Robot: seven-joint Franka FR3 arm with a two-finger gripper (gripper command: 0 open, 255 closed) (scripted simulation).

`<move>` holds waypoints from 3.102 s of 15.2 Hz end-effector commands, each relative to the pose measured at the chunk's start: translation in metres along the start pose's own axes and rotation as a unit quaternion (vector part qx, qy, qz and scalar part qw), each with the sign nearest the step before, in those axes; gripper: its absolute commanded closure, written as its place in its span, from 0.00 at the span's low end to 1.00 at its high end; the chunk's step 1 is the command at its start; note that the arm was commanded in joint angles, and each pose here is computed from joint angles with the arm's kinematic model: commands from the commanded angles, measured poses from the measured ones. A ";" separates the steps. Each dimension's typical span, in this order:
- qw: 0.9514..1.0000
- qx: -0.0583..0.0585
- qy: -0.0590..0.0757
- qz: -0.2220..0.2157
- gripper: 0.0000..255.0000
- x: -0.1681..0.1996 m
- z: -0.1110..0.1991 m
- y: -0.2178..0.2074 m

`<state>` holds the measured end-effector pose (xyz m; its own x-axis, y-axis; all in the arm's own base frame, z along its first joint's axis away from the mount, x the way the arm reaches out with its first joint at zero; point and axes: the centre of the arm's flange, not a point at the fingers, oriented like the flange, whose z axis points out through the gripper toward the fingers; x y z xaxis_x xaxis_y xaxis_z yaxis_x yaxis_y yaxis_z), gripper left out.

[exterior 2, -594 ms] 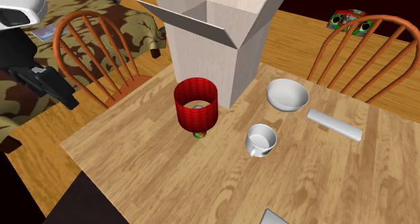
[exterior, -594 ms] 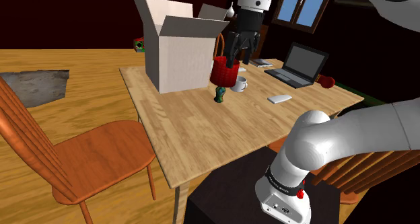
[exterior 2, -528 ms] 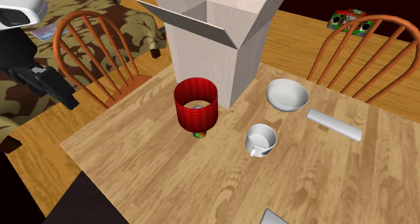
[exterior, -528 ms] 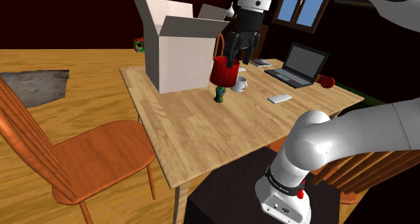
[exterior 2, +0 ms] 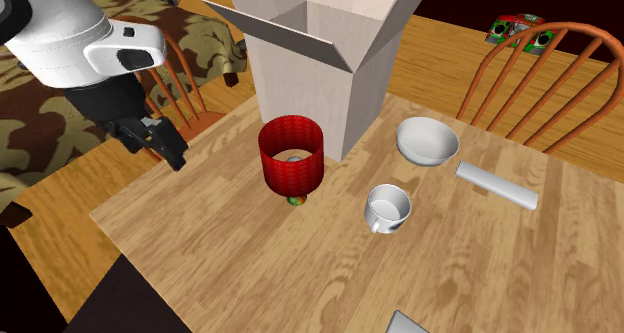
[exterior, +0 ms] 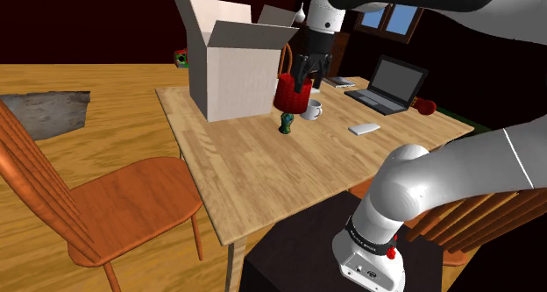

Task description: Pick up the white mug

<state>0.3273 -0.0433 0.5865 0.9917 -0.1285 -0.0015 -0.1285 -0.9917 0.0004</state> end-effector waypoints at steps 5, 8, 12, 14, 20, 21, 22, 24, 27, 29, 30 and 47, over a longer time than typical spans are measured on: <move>1.000 -0.004 0.003 0.004 0.00 0.036 0.037 0.060; 1.000 -0.006 0.004 0.007 0.00 0.054 0.055 0.089; 1.000 -0.009 0.005 0.010 0.00 0.079 0.078 0.129; 1.000 -0.010 0.006 0.011 0.00 0.091 0.090 0.148; 1.000 -0.014 0.008 0.016 0.00 0.127 0.124 0.208; 1.000 -0.015 0.008 0.017 0.00 0.133 0.130 0.218; 1.000 -0.015 0.008 0.018 0.00 0.139 0.136 0.228; 1.000 -0.017 0.009 0.019 0.00 0.151 0.147 0.248; 1.000 -0.019 0.010 0.021 0.00 0.169 0.164 0.279; 0.999 -0.020 0.011 0.023 0.00 0.181 0.175 0.299; 0.999 -0.021 0.011 0.024 0.00 0.187 0.180 0.309; 0.999 -0.023 0.012 0.026 1.00 0.208 0.239 0.345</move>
<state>0.4886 -0.4119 0.3474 0.9833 -0.1802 0.0249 -0.1812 -0.9824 0.0456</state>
